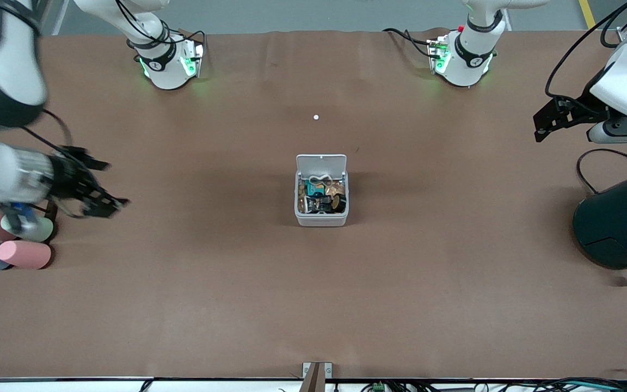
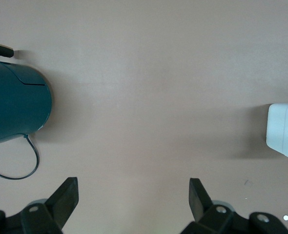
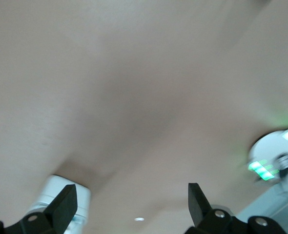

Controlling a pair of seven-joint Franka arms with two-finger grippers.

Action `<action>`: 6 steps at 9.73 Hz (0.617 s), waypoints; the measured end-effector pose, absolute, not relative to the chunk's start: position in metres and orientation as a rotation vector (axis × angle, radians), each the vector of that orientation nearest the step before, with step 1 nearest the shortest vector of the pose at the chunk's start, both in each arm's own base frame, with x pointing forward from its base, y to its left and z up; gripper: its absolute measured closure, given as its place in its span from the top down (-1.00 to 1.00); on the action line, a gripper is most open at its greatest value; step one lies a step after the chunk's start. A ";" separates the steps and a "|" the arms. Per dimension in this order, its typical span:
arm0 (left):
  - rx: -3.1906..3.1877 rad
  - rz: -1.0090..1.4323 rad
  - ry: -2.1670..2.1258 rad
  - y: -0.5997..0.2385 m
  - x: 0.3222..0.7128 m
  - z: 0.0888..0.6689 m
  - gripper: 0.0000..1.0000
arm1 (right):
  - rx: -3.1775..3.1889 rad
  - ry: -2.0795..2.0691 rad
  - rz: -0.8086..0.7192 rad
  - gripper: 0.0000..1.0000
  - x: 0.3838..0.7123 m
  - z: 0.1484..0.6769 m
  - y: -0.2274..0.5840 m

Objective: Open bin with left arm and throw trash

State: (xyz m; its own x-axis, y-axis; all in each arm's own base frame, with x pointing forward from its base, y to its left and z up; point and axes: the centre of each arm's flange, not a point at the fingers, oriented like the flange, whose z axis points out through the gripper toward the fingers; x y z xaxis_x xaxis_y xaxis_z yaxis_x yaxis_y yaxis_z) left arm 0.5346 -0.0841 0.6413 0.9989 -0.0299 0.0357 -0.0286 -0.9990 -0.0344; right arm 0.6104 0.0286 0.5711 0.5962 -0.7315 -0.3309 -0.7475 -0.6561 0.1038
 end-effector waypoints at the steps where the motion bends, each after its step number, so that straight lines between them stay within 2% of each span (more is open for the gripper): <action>1: -3.107 -0.055 0.041 -0.083 0.535 0.641 1.00 | -2.846 1.105 0.549 1.00 0.582 0.606 0.000; 3: -3.111 -0.066 0.019 -0.075 0.545 0.642 1.00 | -2.977 0.648 0.509 1.00 0.524 0.667 -0.048; 4: -3.114 -0.067 0.003 -0.069 0.553 0.641 1.00 | -3.021 0.439 0.455 1.00 0.510 0.682 -0.060; 6: -3.114 -0.044 -0.045 -0.042 0.564 0.632 1.00 | -3.062 0.294 0.286 1.00 0.520 0.693 -0.056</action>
State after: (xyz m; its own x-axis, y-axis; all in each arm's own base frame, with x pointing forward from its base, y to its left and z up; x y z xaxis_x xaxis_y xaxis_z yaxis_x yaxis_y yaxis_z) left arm 0.5640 -0.0417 0.6323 0.9992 0.0285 0.0283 0.0292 -0.9992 -0.0266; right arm 0.5198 -0.0561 0.6930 0.9649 -0.1836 -0.1880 -0.1932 -0.9806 -0.0341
